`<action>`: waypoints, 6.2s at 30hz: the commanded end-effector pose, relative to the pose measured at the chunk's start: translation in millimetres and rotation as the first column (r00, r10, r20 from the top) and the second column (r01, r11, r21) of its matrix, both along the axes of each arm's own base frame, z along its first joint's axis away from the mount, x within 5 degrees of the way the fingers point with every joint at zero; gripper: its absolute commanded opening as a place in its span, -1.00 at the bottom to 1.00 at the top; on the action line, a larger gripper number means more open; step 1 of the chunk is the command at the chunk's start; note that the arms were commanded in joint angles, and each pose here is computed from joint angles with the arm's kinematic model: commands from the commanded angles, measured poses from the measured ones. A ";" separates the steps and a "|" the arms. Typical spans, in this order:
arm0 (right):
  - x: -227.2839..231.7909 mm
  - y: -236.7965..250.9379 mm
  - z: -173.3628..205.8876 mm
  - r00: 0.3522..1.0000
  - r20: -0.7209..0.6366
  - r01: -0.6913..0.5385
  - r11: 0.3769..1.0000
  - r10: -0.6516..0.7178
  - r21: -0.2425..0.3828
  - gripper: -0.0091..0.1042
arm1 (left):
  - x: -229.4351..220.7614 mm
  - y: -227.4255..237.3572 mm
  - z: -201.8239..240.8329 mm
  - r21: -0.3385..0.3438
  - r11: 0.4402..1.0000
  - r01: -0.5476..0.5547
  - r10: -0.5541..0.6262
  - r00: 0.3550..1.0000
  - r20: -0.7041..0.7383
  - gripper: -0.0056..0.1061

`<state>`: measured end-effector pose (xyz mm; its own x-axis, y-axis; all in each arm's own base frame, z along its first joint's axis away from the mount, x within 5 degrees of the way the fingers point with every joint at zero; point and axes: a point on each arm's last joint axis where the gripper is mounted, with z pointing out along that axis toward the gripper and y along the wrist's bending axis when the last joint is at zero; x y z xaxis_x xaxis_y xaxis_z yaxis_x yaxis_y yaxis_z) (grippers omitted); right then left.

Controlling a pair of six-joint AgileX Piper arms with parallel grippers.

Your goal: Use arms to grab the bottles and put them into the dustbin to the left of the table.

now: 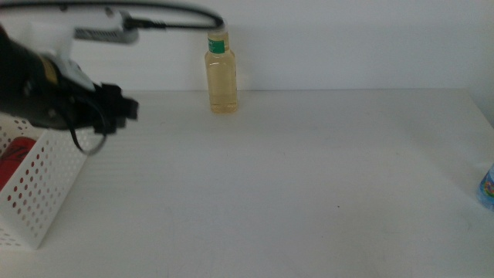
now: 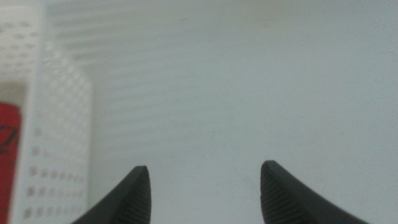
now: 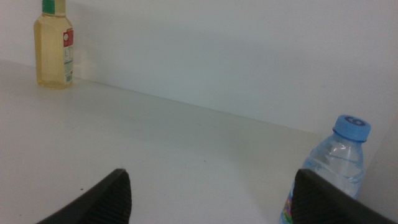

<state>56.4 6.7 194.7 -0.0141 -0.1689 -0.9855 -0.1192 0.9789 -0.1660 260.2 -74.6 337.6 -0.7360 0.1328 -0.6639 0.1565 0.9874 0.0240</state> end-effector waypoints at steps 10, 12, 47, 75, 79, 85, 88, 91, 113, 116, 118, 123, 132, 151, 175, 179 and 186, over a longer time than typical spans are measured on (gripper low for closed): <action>-2.5 -1.1 11.0 0.994 0.111 0.012 1.000 -0.011 -0.005 0.35 | -23.0 -24.0 -39.3 -0.148 0.971 0.190 -0.130 0.931 0.340 0.07; -2.5 -1.1 11.0 0.994 0.111 0.012 1.000 -0.011 -0.005 0.35 | -25.1 -25.2 -47.5 -0.179 0.962 0.206 -0.127 0.919 0.372 0.07; -2.5 -1.1 11.0 0.994 0.111 0.012 1.000 -0.011 -0.005 0.35 | 117.1 -84.4 -103.2 -0.224 0.947 0.229 -0.053 0.800 0.597 0.72; -2.5 -1.1 11.0 0.994 0.111 0.012 1.000 -0.011 -0.005 0.35 | 197.3 -107.7 -131.8 -0.231 0.960 0.160 0.043 0.729 0.684 0.72; -2.5 -1.1 11.0 0.994 0.111 0.012 1.000 -0.011 -0.005 0.35 | 202.8 -108.7 -132.3 -0.226 0.962 0.151 0.051 0.718 0.694 0.72; -2.5 -1.1 11.0 0.994 0.111 0.012 1.000 -0.011 -0.005 0.35 | 212.4 -111.1 -135.4 -0.202 0.969 0.146 0.044 0.697 0.716 0.72; -2.5 -1.1 11.0 0.994 0.111 0.012 1.000 -0.011 -0.005 0.35 | 217.1 -112.0 -139.2 -0.208 0.968 0.140 0.061 0.672 0.738 0.72; -2.5 -1.1 11.0 0.994 0.111 0.012 1.000 -0.011 -0.005 0.35 | 222.6 -110.3 -141.1 -0.219 0.968 0.124 0.084 0.661 0.746 0.72; -2.5 -1.1 11.0 0.994 0.111 0.012 1.000 -0.011 -0.005 0.35 | 251.3 -110.0 -156.1 -0.173 0.976 0.135 0.066 0.568 0.820 0.55; -2.5 -1.1 11.0 0.994 0.111 0.012 1.000 -0.011 -0.005 0.35 | 251.3 -109.9 -156.6 -0.173 0.976 0.135 0.067 0.569 0.820 0.23; -2.5 -1.1 11.0 0.994 0.111 0.012 1.000 -0.011 -0.005 0.35 | 250.6 -110.6 -155.5 -0.177 0.975 0.134 0.070 0.568 0.820 -0.09; -2.5 -1.1 11.0 0.994 0.111 0.012 1.000 -0.011 -0.005 0.35 | 248.3 -113.8 -153.0 -0.198 0.971 0.131 0.088 0.575 0.813 -0.84; -2.5 -1.1 11.0 0.994 0.111 0.012 1.000 -0.011 -0.005 0.35 | 233.0 -113.9 -124.1 -0.167 0.978 0.122 0.057 0.618 0.784 -0.99; -2.5 -1.1 11.0 0.994 0.111 0.012 1.000 -0.011 -0.005 0.35 | 110.0 -64.4 -27.1 -0.137 0.978 0.156 -0.017 0.716 0.698 -0.99; -2.5 -1.1 11.0 0.994 0.111 0.012 1.000 -0.011 -0.005 0.35 | 6.2 -0.1 46.1 -0.161 0.966 0.201 -0.136 0.928 0.346 -0.99; -2.5 -1.1 11.0 0.994 0.111 0.012 1.000 -0.011 -0.005 0.35 | 1.7 32.3 48.9 -0.172 0.985 0.022 0.013 0.980 0.201 -0.99; -2.5 -1.1 11.0 0.994 0.111 0.012 1.000 -0.011 -0.005 0.35 | 6.0 83.6 69.3 -0.086 0.984 -0.158 0.164 0.985 0.062 -0.99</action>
